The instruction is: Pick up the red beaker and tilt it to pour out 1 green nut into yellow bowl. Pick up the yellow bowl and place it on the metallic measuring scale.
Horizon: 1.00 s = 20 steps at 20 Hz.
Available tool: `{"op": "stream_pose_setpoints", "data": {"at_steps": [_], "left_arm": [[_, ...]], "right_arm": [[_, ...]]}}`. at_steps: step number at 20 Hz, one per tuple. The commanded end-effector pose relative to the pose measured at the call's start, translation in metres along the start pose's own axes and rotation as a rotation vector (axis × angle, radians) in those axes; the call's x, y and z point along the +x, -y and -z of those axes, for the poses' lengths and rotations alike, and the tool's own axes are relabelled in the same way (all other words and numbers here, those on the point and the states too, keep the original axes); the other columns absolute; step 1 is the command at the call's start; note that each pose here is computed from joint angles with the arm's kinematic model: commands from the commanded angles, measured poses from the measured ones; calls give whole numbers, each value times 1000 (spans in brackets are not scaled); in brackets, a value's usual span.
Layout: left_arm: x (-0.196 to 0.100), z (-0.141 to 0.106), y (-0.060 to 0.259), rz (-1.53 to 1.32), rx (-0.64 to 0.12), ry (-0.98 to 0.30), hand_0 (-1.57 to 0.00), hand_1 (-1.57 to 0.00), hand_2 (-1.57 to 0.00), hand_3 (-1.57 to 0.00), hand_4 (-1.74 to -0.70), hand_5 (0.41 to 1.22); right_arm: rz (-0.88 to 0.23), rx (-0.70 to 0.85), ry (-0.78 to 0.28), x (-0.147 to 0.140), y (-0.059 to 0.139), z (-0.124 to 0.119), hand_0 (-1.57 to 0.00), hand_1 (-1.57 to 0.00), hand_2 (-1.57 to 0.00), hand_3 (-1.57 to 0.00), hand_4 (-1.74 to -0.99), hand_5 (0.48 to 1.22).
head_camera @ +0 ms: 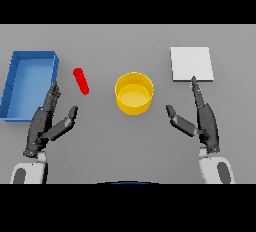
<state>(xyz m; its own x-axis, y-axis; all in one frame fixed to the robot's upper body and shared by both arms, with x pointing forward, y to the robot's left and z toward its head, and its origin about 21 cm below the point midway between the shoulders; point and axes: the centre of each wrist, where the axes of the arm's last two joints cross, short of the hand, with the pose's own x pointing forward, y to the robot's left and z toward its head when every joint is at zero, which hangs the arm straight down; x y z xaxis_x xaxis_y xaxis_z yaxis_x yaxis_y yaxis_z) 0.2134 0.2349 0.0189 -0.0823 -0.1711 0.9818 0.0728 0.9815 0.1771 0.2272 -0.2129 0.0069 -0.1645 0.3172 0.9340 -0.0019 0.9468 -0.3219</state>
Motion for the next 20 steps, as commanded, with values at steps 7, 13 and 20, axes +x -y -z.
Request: {"op": "stream_pose_setpoints", "data": {"at_steps": [7, 13, 20], "left_arm": [[-2, 13, 2, 29, -40, -98, 1, 1, 1, 1, -1136, 648], [-24, 51, 2, 35, -51, -134, 1, 1, 1, 1, -1178, 648], [-36, 98, 12, 51, -89, -127, 1, 1, 1, 1, -1197, 646]], "right_arm": [[32, 49, 9, 6, -2, 0, 1, 1, 1, 1, -1163, 624], [91, 59, 12, 6, -1, -2, 1, 1, 1, 1, -1219, 626], [74, 55, -1, 4, 3, 1, 1, 1, 1, 1, -1218, 626]]}}
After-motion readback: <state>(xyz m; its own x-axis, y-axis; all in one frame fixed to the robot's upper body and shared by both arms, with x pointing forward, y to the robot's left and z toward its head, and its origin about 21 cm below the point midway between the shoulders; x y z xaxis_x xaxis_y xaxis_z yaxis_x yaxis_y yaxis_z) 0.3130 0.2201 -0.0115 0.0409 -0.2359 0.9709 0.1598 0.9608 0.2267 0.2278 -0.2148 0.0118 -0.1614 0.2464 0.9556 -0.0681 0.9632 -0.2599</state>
